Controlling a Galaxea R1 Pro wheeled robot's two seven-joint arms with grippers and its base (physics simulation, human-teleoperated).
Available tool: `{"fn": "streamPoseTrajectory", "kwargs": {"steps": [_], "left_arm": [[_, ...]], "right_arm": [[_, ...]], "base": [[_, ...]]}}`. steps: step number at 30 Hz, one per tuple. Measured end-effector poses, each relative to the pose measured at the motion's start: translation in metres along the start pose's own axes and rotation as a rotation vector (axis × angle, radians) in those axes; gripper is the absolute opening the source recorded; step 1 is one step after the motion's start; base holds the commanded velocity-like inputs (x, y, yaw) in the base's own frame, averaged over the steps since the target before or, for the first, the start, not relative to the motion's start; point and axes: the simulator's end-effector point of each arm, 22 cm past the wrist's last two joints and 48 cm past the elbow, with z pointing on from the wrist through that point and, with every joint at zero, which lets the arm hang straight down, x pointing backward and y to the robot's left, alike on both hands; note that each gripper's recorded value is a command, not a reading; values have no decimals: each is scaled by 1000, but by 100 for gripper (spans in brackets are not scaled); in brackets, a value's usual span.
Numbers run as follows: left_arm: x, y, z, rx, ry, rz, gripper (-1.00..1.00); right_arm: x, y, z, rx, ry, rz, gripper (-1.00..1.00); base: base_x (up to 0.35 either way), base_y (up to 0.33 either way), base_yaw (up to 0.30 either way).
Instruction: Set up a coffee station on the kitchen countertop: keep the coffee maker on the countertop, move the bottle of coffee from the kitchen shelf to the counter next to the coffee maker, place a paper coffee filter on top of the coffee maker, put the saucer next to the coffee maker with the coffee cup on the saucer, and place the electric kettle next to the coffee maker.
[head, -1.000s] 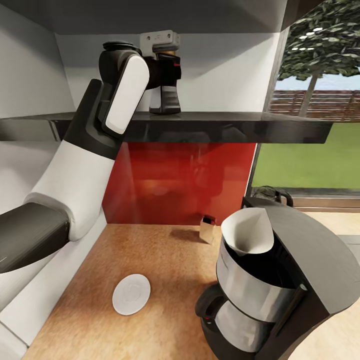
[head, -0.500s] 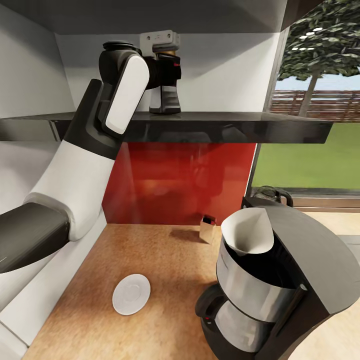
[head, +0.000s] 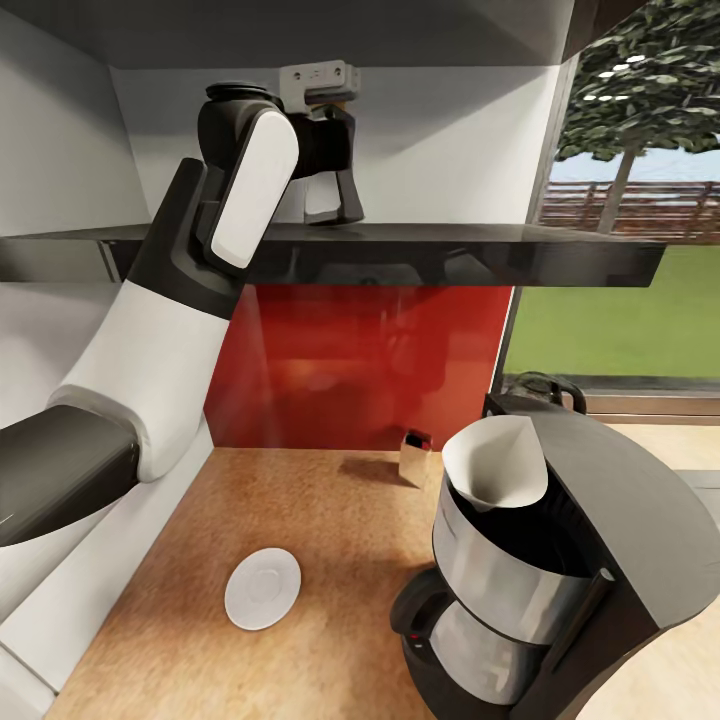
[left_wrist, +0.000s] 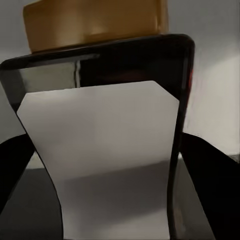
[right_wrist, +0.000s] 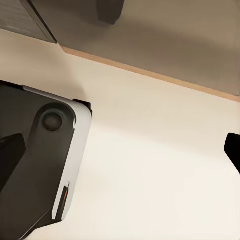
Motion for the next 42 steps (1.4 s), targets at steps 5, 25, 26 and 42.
{"fn": "streamPoseTrajectory", "kwargs": {"steps": [5,25,26,42], "left_arm": [[0,0,0,0,0,-1,-100],[0,0,0,1,0,1,-100],[0,0,0,1,-1,1,-100],[-20,-11,-14,26,-55,8,-100]], "right_arm": [[0,0,0,0,0,0,100],[0,0,0,0,-1,0,100],[0,0,0,0,0,0,100],[0,0,0,0,0,0,100]], "base": [[0,0,0],[0,0,0],[0,0,0],[0,0,0]]}}
